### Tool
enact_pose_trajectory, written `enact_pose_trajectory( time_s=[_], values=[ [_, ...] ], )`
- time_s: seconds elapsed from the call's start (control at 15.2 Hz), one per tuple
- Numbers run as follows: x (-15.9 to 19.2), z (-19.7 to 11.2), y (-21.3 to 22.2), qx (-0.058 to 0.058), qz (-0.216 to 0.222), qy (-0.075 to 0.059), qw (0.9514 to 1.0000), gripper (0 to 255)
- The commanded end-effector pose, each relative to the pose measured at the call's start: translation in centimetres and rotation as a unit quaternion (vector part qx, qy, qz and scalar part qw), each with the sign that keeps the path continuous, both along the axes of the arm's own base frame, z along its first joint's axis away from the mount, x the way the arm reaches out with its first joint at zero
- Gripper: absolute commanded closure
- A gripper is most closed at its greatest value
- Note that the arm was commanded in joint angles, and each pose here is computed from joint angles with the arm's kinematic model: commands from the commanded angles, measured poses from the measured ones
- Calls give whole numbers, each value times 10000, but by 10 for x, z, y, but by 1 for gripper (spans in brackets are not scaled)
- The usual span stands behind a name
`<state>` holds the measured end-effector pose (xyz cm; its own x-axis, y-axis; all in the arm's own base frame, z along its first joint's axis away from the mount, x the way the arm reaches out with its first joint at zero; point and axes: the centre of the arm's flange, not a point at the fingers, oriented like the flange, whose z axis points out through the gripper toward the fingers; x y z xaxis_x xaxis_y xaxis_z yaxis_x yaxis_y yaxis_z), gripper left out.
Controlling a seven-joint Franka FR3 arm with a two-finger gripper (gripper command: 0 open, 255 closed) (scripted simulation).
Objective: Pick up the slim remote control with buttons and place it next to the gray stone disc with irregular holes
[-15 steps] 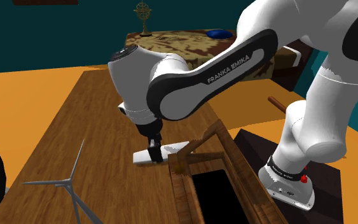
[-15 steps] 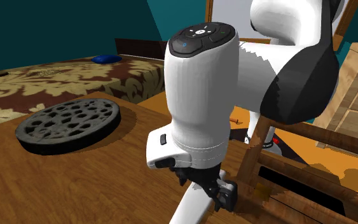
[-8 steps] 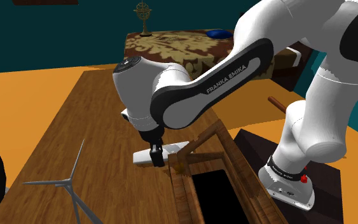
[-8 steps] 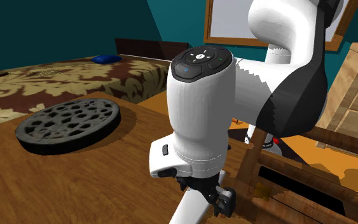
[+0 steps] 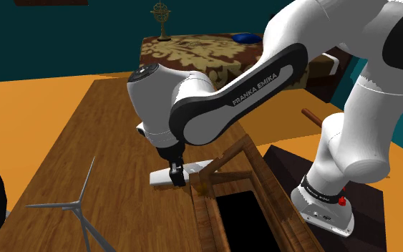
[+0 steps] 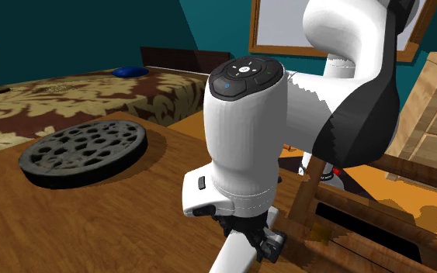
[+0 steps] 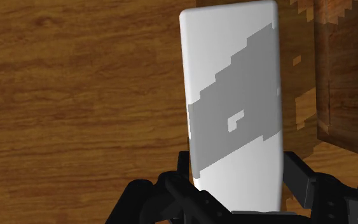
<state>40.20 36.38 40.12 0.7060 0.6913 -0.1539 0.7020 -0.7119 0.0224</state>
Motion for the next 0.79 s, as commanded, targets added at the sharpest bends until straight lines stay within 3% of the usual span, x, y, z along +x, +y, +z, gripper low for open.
enact_pose_trajectory(
  time_s=[0.0,0.33,0.73],
  values=[
    [0,0,0,1,0,-1,10000,255],
    [0,0,0,1,0,-1,10000,255],
    [0,32,0,1,0,-1,10000,255]
  ],
)
